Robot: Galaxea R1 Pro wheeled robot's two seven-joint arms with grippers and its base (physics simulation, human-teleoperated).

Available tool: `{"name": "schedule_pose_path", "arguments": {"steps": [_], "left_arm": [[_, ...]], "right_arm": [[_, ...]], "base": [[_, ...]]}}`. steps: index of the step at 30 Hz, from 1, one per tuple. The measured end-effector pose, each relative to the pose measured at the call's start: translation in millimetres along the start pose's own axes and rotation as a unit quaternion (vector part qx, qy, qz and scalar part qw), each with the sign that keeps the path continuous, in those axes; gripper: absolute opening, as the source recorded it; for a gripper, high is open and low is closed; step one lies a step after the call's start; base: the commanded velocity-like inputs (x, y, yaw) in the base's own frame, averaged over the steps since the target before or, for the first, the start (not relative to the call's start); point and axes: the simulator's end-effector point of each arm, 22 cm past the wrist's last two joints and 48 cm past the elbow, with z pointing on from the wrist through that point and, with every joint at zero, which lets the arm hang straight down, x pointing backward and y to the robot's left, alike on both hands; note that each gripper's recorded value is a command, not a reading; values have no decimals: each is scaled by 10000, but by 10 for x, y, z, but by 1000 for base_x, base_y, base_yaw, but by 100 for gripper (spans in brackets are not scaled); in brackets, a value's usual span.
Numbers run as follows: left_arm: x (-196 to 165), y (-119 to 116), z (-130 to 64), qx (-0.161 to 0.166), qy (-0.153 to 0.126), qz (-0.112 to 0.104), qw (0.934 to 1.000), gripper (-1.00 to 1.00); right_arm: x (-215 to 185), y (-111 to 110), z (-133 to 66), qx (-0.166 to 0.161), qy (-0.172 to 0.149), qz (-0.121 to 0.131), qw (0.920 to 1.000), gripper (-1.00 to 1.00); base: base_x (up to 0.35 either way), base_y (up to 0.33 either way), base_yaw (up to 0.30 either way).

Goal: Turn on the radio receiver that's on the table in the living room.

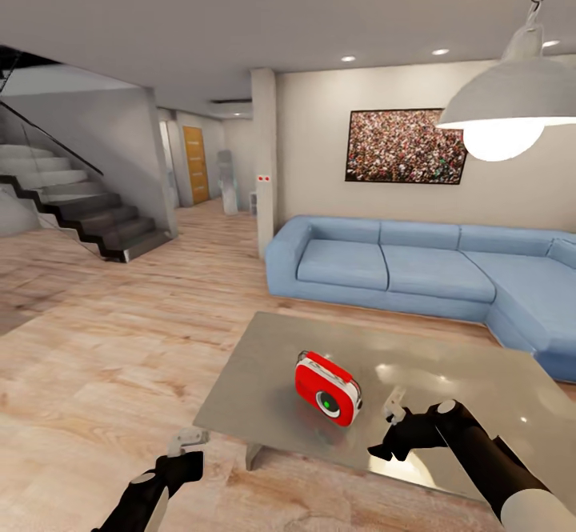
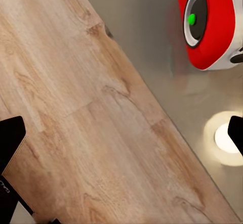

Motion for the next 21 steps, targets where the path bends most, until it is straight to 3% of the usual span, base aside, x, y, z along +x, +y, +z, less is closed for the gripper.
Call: {"name": "schedule_pose_path", "arguments": {"steps": [8,14,21], "left_arm": [[-59,-11,-78,0,-1,0,10000,-100],[-106,-16,-136,-8,-22,6,10000,-100],[-120,-47,-197,6,3,-8,10000,-100]], "right_arm": [[-49,13,-84,-1,0,0,10000,100],[-79,25,-144,-11,2,13,10000,100],[286,140,-88,-205,346,328,9987,100]], "base": [[-186,222,0],[-31,43,0],[-2,3,0]]}}
